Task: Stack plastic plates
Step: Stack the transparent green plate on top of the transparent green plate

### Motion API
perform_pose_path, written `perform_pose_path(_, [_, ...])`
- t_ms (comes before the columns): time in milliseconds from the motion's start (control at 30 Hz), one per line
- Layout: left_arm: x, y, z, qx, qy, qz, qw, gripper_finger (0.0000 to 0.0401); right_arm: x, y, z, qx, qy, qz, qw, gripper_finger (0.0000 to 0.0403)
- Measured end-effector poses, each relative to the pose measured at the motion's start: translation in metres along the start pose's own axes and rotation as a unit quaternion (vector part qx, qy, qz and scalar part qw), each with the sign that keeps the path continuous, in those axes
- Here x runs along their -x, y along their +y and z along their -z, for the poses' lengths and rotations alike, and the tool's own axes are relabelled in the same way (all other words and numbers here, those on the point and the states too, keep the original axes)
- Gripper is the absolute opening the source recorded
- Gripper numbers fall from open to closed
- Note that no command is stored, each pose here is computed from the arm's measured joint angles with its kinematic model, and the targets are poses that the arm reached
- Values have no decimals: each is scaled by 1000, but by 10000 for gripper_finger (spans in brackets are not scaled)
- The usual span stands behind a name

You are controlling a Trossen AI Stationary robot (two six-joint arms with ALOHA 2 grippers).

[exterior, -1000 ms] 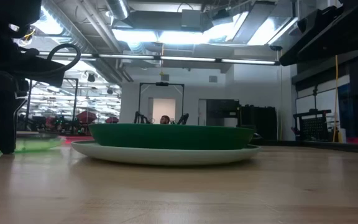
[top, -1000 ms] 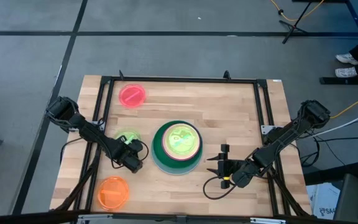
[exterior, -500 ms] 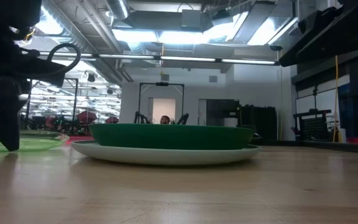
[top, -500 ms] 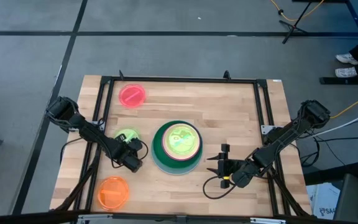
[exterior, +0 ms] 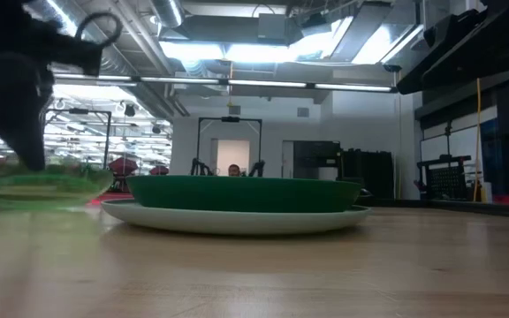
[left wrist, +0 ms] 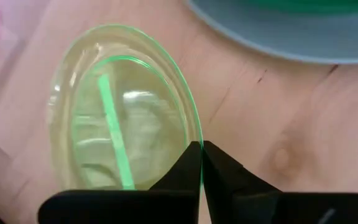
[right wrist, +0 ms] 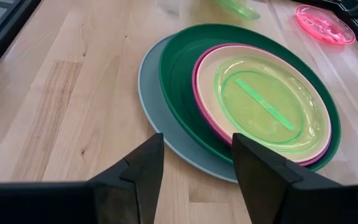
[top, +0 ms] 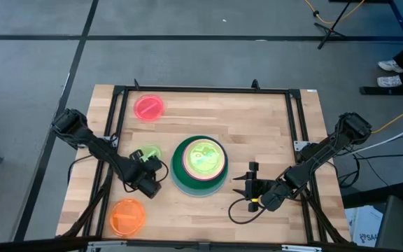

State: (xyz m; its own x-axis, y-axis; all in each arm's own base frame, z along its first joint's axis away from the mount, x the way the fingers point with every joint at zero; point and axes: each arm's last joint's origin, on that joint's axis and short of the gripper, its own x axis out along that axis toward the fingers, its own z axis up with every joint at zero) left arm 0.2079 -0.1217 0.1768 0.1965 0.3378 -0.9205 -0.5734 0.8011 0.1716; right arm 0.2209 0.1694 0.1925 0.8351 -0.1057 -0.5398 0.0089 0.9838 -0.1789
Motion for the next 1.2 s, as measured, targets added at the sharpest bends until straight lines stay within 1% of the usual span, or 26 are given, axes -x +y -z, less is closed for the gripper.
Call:
perform_pose_path(200, [26, -11, -11, -6, -64, 10, 998, 3, 0, 0, 0, 0, 0, 0, 1000, 182])
perform_pose_path(300, [36, -18, -18, -19, -104, 29, 994, 4, 0, 0, 0, 0, 0, 0, 1000, 182])
perform_pose_path(400, [39, -24, -23, -33, -136, 51, 989, 2, 0, 0, 0, 1, 0, 0, 1000, 182])
perform_pose_path(633, [44, -39, -38, -69, -212, 99, 970, 5, 0, 0, 0, 5, 0, 1, 1000, 182])
perform_pose_path(800, [49, -47, -51, -98, -262, 131, 951, 3, 0, -2, -1, 12, -10, 29, 999, 182])
perform_pose_path(1033, [54, -53, -69, -118, -320, 152, 928, 5, 0, -2, 0, 14, -9, 29, 999, 182])
perform_pose_path(1200, [47, -55, -78, -132, -324, 152, 924, 5, 0, -2, 0, 14, -9, 29, 999, 182])
